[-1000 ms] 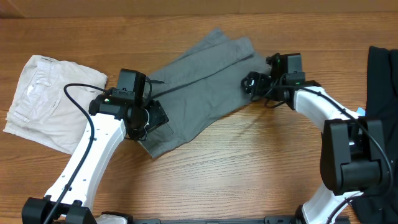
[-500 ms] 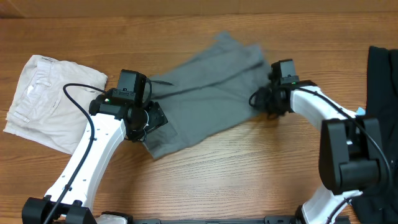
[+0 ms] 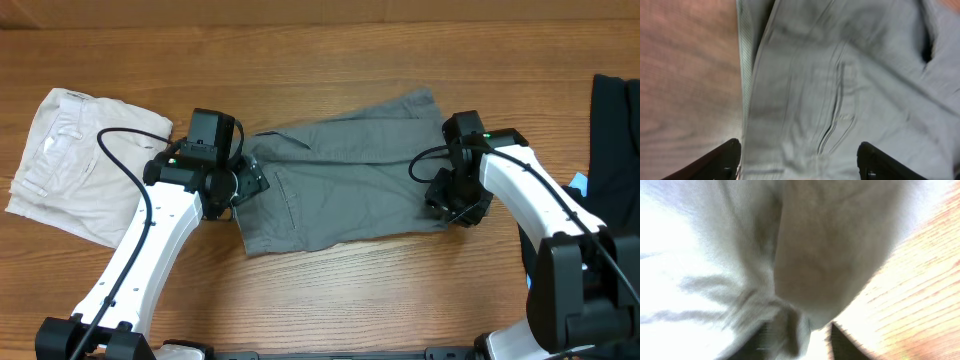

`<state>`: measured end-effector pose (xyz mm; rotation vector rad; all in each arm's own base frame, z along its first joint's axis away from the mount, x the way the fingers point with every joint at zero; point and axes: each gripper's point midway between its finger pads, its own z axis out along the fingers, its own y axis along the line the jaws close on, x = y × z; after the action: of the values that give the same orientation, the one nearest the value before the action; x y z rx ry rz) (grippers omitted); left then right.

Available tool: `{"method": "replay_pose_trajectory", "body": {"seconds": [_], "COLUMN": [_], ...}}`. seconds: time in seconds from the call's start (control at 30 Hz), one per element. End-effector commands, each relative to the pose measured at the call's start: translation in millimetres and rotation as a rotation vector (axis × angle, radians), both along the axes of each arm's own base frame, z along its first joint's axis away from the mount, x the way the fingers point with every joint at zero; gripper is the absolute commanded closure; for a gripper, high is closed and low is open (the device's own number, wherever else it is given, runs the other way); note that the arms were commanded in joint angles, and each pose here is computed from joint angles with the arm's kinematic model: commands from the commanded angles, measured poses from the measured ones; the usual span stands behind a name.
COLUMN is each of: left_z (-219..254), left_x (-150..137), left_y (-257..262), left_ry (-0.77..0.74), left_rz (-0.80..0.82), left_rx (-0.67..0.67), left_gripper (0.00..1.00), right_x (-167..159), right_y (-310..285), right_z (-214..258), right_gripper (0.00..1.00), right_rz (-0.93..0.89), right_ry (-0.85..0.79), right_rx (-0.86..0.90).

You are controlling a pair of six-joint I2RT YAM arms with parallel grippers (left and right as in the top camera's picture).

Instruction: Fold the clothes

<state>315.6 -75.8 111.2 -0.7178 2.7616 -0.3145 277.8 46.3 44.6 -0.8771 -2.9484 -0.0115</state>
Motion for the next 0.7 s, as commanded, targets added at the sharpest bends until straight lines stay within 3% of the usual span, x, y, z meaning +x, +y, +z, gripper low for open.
{"method": "replay_pose_trajectory", "body": {"seconds": [0.0,0.2,0.43,0.67], "left_z": [9.2,14.9,-21.2,-44.3], "left_x": [12.2,44.8,77.3,112.4], "left_y": [8.8,31.4,37.1,29.5], "left_ry": [-0.07,-0.192,-0.188,-0.255], "left_rz": [0.003,0.081,0.092,0.014], "left_rx": [0.056,0.177,0.161,0.131], "left_gripper": [0.21,0.24,0.21,0.18], "right_x": [7.2,41.7,73.5,76.0], "right_y": [-9.1,-36.6,-41.5,-37.4], "right_z": [16.6,52.8,65.2,66.3], "right_gripper": [0.4,0.38,0.37,0.37], "right_rz": [-0.041,-0.037,0.062,0.083], "right_ry": [-0.063,-0.225,-0.352,-0.366], "right_rx": [-0.018,-0.055,0.017,0.049]}}
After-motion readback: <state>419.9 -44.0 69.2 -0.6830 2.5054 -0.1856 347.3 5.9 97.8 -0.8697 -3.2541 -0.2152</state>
